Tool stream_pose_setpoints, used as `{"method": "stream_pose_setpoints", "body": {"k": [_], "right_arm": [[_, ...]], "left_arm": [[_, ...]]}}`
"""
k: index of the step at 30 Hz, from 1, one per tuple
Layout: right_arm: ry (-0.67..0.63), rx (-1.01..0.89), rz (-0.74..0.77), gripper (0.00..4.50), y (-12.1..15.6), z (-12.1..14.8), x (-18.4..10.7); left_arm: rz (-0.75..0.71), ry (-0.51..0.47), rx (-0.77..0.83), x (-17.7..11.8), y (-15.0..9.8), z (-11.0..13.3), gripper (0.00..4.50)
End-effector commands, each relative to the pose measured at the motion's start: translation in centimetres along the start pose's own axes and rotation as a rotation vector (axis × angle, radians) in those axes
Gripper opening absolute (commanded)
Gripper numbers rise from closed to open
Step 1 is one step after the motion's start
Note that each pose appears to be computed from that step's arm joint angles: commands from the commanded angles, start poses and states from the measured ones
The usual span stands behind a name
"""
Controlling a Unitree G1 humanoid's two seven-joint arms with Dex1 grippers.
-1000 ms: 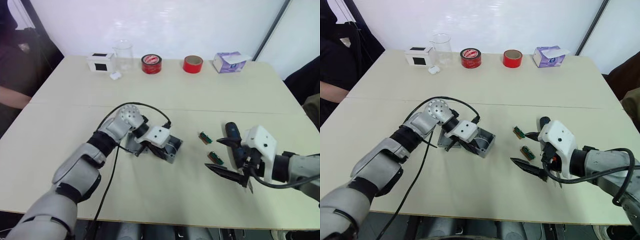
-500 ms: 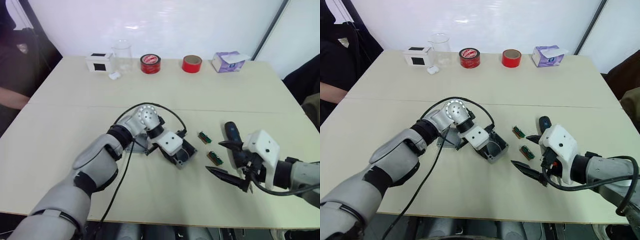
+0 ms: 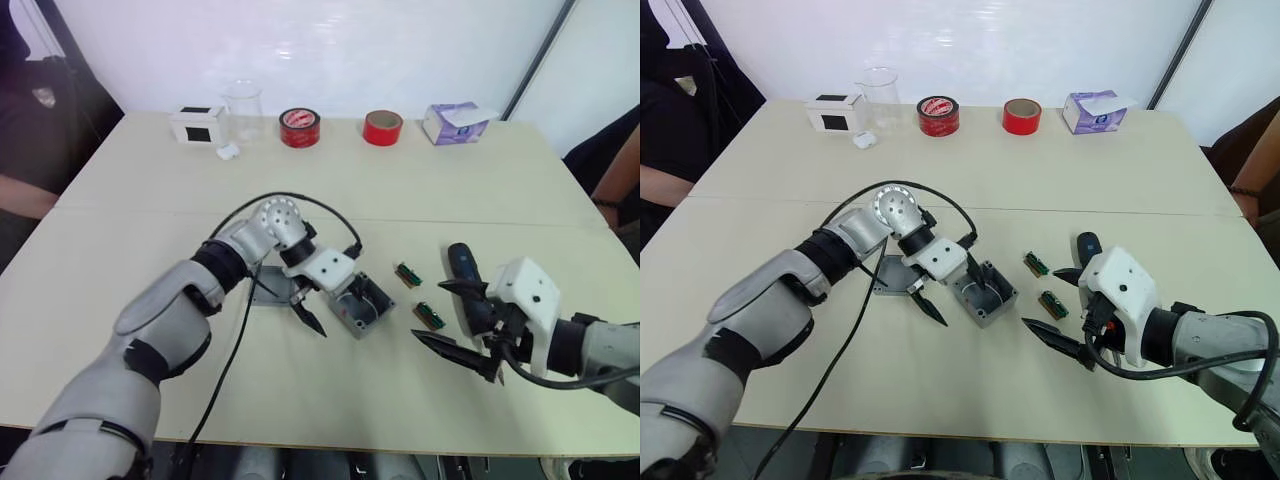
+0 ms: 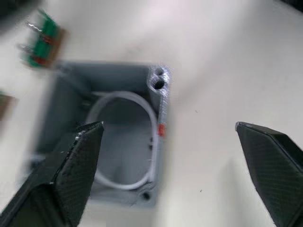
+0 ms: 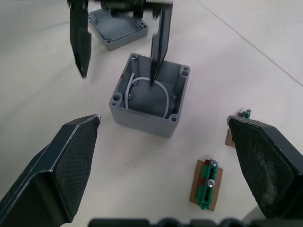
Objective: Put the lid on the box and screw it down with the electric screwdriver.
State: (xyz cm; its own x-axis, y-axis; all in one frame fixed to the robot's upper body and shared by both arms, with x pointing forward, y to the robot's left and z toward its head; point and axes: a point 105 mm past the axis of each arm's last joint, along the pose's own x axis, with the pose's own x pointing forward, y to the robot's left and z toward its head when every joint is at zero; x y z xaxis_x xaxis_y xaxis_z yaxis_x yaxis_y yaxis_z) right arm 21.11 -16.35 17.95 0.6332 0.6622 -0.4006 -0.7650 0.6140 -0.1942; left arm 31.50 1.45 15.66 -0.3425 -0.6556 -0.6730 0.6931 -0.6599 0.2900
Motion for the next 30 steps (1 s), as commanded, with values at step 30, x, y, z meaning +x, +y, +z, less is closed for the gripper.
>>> {"method": "stream_pose_setpoints", "body": {"k": [30], "right_arm": [[-0.071,-0.205,0.262,4.50,-1.8,4.4,0.6]], "left_arm": [[1.488,0.040,-1.541,-4.7,-12.5,-10.1,4.44]]}}
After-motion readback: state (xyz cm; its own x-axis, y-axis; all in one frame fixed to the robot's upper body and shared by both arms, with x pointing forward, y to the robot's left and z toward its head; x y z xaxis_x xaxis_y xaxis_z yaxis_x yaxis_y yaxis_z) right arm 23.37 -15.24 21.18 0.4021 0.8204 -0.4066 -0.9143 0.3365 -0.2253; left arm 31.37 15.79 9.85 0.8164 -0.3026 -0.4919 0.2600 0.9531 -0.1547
